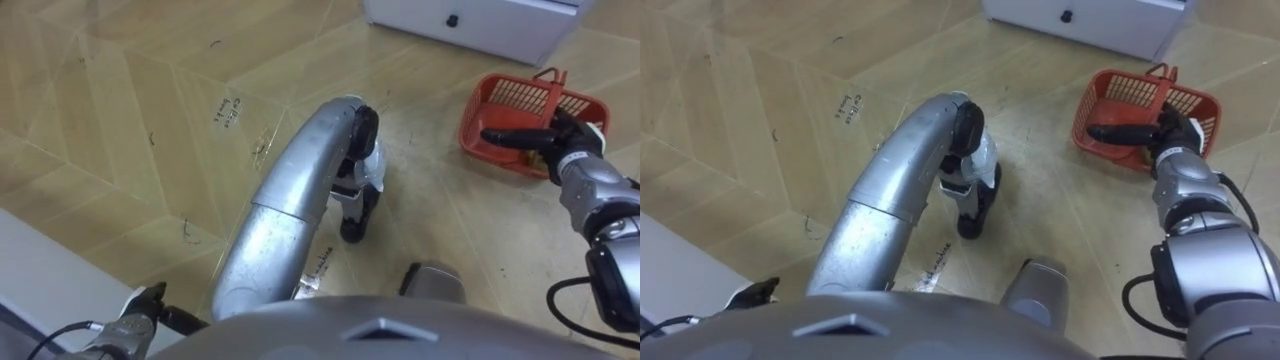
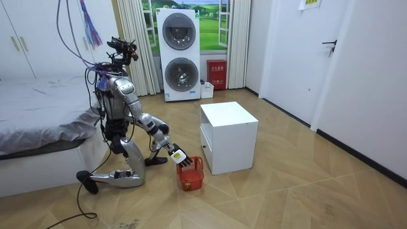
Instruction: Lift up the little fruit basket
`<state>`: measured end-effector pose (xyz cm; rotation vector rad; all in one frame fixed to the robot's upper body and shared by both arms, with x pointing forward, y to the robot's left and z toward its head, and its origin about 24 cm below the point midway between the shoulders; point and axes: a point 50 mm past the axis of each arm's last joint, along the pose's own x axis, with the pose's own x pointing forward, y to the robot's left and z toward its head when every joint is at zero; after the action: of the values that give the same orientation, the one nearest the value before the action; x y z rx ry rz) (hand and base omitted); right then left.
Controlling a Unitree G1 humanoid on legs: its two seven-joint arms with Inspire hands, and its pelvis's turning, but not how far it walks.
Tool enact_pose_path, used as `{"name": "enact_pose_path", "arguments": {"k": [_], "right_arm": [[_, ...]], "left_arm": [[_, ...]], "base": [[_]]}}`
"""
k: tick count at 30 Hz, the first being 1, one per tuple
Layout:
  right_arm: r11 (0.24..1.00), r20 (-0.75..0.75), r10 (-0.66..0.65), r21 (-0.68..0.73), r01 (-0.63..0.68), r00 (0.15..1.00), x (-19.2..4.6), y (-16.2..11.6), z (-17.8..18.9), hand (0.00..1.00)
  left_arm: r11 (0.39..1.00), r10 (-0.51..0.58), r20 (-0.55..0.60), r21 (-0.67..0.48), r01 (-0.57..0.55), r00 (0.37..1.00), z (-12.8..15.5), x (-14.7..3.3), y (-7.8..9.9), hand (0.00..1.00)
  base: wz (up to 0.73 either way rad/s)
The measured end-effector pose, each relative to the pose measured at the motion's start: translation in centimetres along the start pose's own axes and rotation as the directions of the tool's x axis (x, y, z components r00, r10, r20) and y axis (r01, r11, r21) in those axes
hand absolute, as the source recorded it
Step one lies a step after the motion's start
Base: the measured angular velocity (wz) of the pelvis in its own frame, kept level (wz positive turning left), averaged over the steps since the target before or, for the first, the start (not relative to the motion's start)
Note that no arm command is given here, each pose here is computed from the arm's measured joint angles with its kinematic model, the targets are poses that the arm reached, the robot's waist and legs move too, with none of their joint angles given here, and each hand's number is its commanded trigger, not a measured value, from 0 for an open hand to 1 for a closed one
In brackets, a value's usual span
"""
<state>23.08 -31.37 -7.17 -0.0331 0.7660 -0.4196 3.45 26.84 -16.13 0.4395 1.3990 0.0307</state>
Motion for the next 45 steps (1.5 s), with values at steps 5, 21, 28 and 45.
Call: {"name": "enact_pose_path", "arguments": {"k": [5, 21, 28, 45], "right_arm": [[1.000, 0.000, 0.006, 0.026, -0.006, 1.000, 0.0, 0.0, 0.0, 0.00], [0.998, -0.009, 0.019, 0.059, -0.018, 1.000, 0.1, 0.5, 0.1, 1.00], [0.998, -0.019, 0.050, 0.025, -0.049, 0.999, 0.1, 1.5, -0.1, 1.00], [0.997, -0.058, 0.055, 0.049, -0.053, 0.997, 0.0, 1.6, -0.9, 1.00]], "left_arm": [[1.000, -0.008, -0.003, -0.026, 0.008, 1.000, 0.0, 0.0, 0.0, 0.00], [1.000, -0.024, 0.013, -0.007, 0.025, 1.000, 0.8, 0.1, -0.6, 0.00], [0.999, -0.034, 0.056, 0.013, 0.033, 0.998, 2.9, 0.2, -0.9, 0.00], [0.999, -0.047, 0.069, 0.006, 0.046, 0.997, 3.6, 0.2, -1.3, 0.00]], "base": [[0.00], [0.00], [0.00], [0.00]]}}
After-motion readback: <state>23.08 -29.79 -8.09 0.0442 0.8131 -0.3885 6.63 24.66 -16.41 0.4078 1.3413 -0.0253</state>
